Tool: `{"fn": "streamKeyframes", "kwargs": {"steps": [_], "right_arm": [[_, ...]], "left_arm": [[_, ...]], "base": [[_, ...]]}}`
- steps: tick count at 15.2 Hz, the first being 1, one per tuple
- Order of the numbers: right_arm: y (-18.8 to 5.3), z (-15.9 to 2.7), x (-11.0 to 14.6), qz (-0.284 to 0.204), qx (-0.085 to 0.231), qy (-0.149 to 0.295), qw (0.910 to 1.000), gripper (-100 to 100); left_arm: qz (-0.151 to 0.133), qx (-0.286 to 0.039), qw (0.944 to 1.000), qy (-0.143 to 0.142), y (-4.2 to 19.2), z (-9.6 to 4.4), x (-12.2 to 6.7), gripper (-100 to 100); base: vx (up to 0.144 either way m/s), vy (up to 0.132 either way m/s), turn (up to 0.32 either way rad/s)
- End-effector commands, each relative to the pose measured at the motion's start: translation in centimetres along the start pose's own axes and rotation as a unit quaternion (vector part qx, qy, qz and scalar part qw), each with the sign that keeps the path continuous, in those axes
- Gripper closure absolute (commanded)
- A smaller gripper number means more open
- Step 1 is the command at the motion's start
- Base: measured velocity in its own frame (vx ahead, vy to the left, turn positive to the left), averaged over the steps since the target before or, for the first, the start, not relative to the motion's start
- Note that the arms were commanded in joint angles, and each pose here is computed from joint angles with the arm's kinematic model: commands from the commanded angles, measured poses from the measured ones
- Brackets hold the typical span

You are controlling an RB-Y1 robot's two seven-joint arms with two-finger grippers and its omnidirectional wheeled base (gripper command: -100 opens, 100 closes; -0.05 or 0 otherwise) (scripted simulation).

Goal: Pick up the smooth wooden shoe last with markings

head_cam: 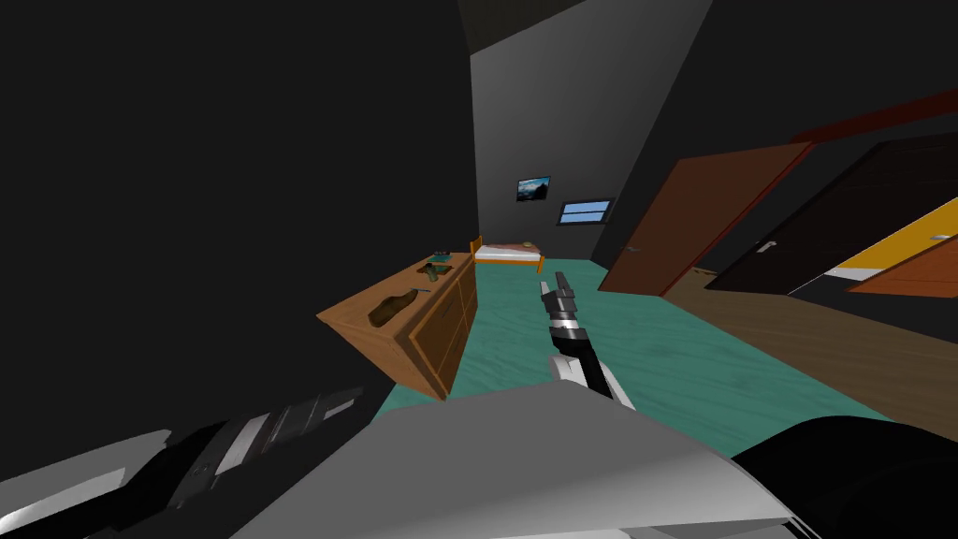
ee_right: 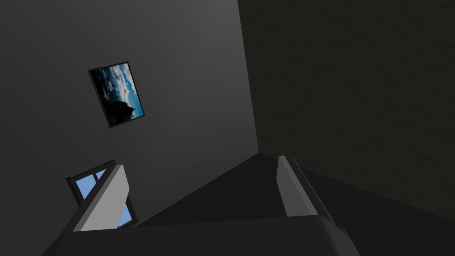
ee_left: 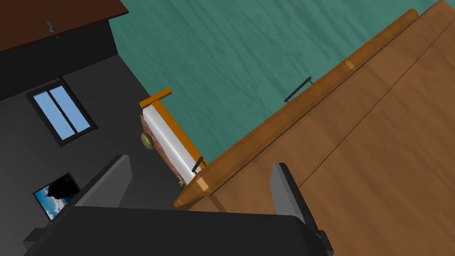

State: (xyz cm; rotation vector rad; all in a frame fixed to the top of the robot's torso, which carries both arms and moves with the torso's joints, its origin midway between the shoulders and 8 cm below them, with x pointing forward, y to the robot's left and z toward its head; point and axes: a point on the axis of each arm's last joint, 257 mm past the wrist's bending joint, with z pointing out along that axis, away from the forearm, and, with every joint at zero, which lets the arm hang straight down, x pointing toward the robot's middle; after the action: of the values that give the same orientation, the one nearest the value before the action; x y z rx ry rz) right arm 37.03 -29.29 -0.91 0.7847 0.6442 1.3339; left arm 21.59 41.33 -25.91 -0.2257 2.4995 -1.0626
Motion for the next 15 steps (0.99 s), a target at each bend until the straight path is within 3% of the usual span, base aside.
{"fn": "streamKeyframes", "kwargs": {"steps": [1, 8, 9, 15], "right_arm": [[0.0, 0.0, 0.0, 0.000, 0.000, 0.000, 1.0000, 0], [0.0, 0.0, 0.0, 0.000, 0.000, 0.000, 1.0000, 0], [0.0, 0.0, 0.0, 0.000, 0.000, 0.000, 1.0000, 0], [0.0, 0.0, 0.0, 0.000, 0.000, 0.000, 1.0000, 0]], "left_arm": [[0.004, -0.024, 0.9996, 0.017, 1.1, -1.3, -0.3, -100], [0.034, -0.066, 0.9954, 0.061, 1.7, -3.1, -1.9, -100], [0.036, -0.083, 0.9935, 0.069, 2.4, -4.1, -2.5, -100], [0.063, -0.118, 0.9856, 0.104, 2.5, -5.4, -4.3, -100]], "base": [[0.029, -0.005, -0.014], [0.030, -0.006, -0.006], [0.037, -0.004, -0.005], [0.036, -0.009, 0.000]]}}
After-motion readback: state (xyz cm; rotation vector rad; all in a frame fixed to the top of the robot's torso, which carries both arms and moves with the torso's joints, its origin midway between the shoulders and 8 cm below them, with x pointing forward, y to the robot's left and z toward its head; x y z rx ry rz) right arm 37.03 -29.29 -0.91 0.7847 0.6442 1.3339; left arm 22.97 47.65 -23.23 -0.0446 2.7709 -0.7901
